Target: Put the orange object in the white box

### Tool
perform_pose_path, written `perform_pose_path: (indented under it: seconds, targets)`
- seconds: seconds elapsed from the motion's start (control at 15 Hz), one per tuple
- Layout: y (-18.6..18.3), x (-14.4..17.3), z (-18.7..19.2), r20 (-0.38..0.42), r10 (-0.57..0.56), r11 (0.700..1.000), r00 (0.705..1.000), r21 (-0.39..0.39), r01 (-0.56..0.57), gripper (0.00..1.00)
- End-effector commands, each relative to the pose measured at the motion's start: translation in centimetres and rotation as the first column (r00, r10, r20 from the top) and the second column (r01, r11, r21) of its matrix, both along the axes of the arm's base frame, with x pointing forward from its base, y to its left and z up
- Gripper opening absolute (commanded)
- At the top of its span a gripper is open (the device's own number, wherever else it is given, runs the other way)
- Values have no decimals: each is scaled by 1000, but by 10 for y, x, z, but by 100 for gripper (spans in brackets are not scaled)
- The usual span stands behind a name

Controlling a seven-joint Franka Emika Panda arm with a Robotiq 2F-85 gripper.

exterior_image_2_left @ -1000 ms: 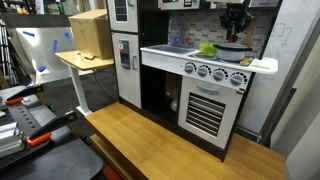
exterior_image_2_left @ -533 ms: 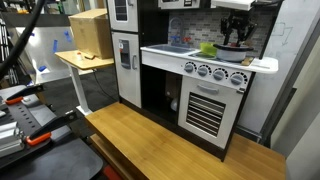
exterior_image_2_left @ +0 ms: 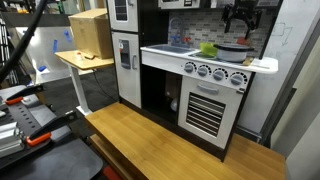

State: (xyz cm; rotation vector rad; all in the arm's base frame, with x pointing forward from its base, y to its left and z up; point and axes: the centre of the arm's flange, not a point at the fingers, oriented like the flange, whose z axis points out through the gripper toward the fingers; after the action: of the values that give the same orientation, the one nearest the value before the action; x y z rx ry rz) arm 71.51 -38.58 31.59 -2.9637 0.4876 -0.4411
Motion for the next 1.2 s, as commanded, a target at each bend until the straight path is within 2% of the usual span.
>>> perform_pose_path:
  seconds: [0.0, 0.27, 0.47, 0.73, 1.13]
  targets:
    - [2, 8, 5, 21, 42, 999, 999, 29, -43, 100]
    - [11, 8, 6, 30, 60, 998, 998, 35, -61, 100]
    - [17, -4, 13, -17, 10, 1000, 1000, 11, -10, 100]
    - [21, -40, 43, -56, -73, 996, 996, -64, 69, 100]
    - [35, -98, 86, -137, -36, 997, 990, -71, 26, 100]
